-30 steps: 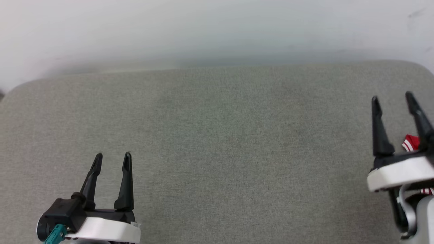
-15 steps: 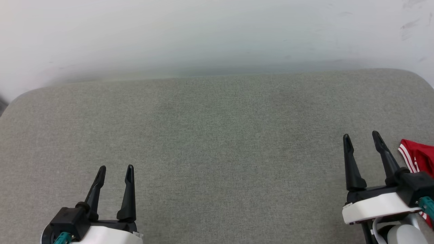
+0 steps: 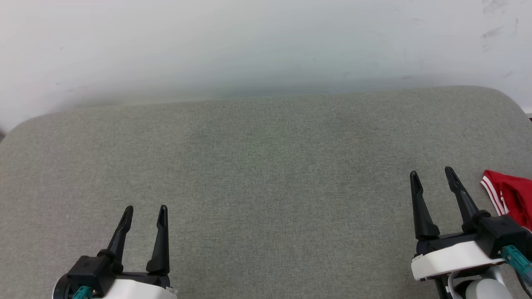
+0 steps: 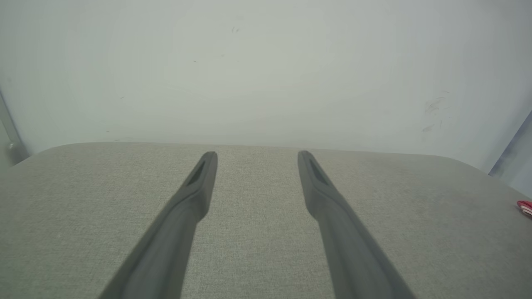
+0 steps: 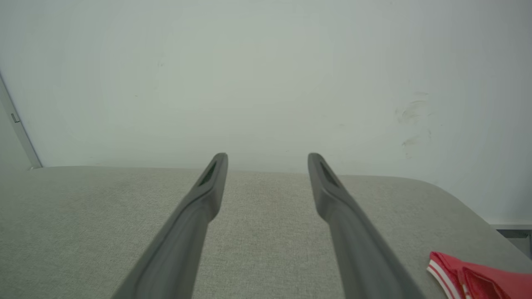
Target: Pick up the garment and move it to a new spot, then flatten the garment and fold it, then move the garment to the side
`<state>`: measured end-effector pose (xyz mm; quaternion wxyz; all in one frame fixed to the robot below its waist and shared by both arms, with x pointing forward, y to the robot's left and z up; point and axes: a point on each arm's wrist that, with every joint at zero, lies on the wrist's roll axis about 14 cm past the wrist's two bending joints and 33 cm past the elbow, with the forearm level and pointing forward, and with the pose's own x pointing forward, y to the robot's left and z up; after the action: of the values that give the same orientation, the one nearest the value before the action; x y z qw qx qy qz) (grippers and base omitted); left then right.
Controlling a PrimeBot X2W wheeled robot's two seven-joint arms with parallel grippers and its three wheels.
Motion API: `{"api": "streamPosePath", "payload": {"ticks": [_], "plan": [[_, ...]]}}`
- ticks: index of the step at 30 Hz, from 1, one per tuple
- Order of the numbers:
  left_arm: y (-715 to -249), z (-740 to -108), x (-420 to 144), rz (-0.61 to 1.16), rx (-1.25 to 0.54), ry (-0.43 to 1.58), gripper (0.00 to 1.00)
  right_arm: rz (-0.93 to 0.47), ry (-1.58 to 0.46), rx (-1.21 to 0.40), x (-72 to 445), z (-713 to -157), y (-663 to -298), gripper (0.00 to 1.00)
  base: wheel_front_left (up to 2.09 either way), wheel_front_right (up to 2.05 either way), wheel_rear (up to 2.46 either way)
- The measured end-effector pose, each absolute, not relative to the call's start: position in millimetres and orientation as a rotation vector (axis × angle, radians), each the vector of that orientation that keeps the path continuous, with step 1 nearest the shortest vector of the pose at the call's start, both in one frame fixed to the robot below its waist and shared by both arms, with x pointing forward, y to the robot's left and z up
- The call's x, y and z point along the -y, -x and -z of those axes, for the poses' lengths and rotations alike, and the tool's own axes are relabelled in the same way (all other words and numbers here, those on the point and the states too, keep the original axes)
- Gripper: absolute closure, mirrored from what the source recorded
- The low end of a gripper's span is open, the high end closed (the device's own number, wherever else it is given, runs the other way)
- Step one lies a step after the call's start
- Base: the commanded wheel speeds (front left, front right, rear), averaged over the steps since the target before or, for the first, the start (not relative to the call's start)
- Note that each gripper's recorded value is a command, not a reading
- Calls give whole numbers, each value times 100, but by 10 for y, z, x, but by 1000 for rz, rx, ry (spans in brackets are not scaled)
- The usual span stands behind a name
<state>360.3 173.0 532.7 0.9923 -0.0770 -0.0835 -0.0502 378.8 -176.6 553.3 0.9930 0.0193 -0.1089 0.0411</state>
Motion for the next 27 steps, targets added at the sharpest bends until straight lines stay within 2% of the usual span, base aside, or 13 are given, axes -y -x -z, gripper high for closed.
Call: {"api": "streamPosePath", "payload": {"ticks": [14, 15, 19, 27], "plan": [[-3601, -5320, -1737, 97, 166, 159, 0, -89, -51, 221, 1740, -5529, -3786, 0, 0, 0, 0], [-3600, -5307, -1735, 97, 161, 160, 100, -89, -50, 217, 1740, -5517, -3785, 100, 0, 0, 0], [-3559, -5146, -1739, 90, 110, 170, 100, -85, -57, 161, 1747, -5342, -3751, 100, 0, 0, 0], [-3560, -5063, -1791, 58, 71, 317, 100, -55, -221, 121, 1806, -5250, -3741, 100, 0, 0, 0]]}}
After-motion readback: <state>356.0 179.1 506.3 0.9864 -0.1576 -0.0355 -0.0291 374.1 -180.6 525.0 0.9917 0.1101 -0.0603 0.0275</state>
